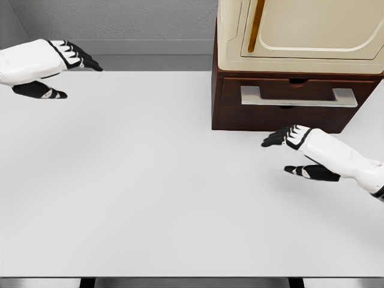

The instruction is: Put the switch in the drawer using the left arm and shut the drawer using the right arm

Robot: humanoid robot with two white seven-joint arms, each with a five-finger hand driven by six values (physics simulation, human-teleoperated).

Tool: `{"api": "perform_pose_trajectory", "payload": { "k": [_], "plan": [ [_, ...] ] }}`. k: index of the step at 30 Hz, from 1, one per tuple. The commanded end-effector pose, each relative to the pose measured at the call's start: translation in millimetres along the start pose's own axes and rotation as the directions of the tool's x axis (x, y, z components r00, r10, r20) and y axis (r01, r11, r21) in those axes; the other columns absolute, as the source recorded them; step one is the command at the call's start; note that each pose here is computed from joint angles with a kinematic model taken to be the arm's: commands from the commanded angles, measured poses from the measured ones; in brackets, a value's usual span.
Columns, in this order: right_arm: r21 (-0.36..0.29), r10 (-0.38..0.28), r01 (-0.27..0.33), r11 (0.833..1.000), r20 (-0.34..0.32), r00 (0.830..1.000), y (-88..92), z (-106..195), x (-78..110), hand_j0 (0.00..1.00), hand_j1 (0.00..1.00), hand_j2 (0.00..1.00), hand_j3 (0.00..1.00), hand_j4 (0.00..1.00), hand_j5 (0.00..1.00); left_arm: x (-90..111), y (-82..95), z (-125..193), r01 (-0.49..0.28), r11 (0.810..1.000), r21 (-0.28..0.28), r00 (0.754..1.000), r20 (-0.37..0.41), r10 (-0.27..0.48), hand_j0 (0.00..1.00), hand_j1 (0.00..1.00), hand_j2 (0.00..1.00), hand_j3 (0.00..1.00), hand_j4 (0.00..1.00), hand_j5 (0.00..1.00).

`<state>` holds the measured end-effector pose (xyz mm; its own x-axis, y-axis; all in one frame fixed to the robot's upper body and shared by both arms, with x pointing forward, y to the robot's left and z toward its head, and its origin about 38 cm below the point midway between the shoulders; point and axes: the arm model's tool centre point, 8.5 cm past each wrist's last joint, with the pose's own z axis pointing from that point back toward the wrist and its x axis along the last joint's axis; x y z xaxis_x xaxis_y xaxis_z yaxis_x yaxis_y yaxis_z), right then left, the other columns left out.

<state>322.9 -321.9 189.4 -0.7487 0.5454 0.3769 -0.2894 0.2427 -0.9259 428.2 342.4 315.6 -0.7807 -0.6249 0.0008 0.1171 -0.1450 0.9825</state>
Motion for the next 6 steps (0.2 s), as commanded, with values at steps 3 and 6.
{"api": "perform_pose_trajectory", "payload": {
  "k": [3,6],
  "plan": [
    [0.013,0.028,-0.028,1.000,-0.014,1.000,-6.6,4.2,-2.7,0.99,0.99,0.99,0.99,0.99,0.99,-1.1,1.1,2.5,-0.001,1.000,0.004,1.000,-0.007,0.001,1.00,1.00,1.00,1.00,1.00,1.00],
    [0.033,0.035,-0.034,0.999,-0.021,0.999,-0.3,6.4,-3.5,1.00,1.00,1.00,1.00,1.00,1.00,-2.7,-1.2,3.4,-0.008,1.000,0.002,1.000,-0.012,0.008,1.00,1.00,1.00,1.00,1.00,1.00]
  ]
}}
